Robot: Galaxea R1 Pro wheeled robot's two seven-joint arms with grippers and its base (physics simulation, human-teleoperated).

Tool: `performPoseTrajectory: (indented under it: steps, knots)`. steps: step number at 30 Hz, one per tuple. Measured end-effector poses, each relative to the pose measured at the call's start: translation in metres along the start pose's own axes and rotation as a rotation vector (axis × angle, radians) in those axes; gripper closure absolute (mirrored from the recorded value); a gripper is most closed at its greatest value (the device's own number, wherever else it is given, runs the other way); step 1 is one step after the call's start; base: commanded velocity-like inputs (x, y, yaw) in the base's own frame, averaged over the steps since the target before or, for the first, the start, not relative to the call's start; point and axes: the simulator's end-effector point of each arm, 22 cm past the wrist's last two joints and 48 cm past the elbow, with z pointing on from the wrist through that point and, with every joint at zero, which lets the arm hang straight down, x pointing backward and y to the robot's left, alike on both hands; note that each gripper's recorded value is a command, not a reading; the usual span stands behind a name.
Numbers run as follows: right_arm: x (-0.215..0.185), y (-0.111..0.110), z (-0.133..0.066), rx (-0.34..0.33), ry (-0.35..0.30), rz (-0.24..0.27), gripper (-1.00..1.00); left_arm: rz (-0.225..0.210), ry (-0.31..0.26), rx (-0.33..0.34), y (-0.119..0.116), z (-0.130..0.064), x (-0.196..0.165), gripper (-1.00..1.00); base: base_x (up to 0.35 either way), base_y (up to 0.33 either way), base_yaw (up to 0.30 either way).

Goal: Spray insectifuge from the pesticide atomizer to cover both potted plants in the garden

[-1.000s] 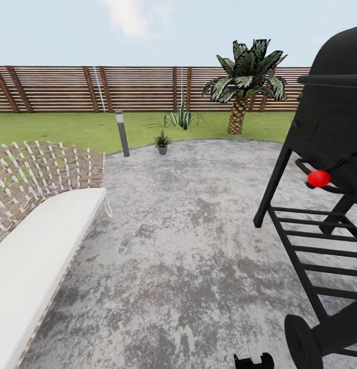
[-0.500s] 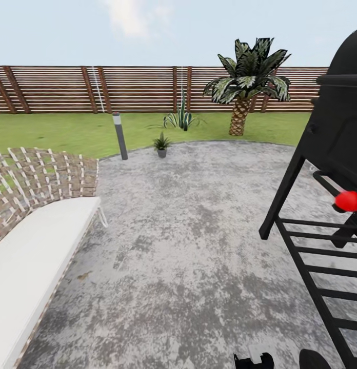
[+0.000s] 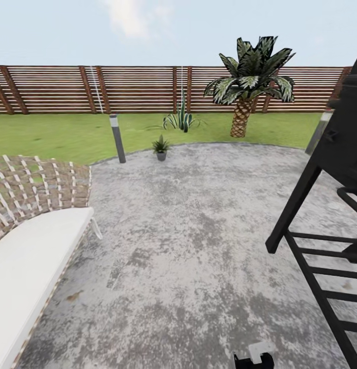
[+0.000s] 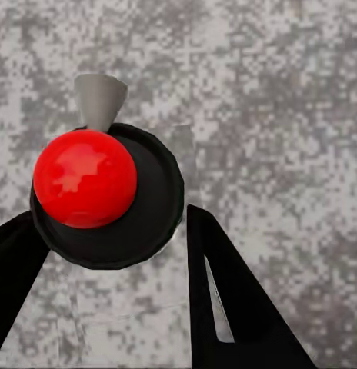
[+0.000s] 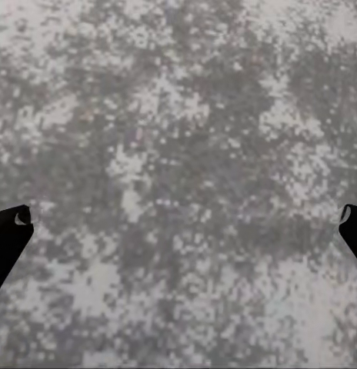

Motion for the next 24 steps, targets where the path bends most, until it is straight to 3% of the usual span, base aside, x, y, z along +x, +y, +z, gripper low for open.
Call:
performPoseTrajectory:
  steps: [24]
  knots:
    - [-0.0003, 0.0, 0.0, 0.0, -0.001, 0.0, -1.0, 0.001, 0.001, 0.0, -0.0001, -0.0001, 0.0005, 1.0, 0.337, 0.011, 0.0]
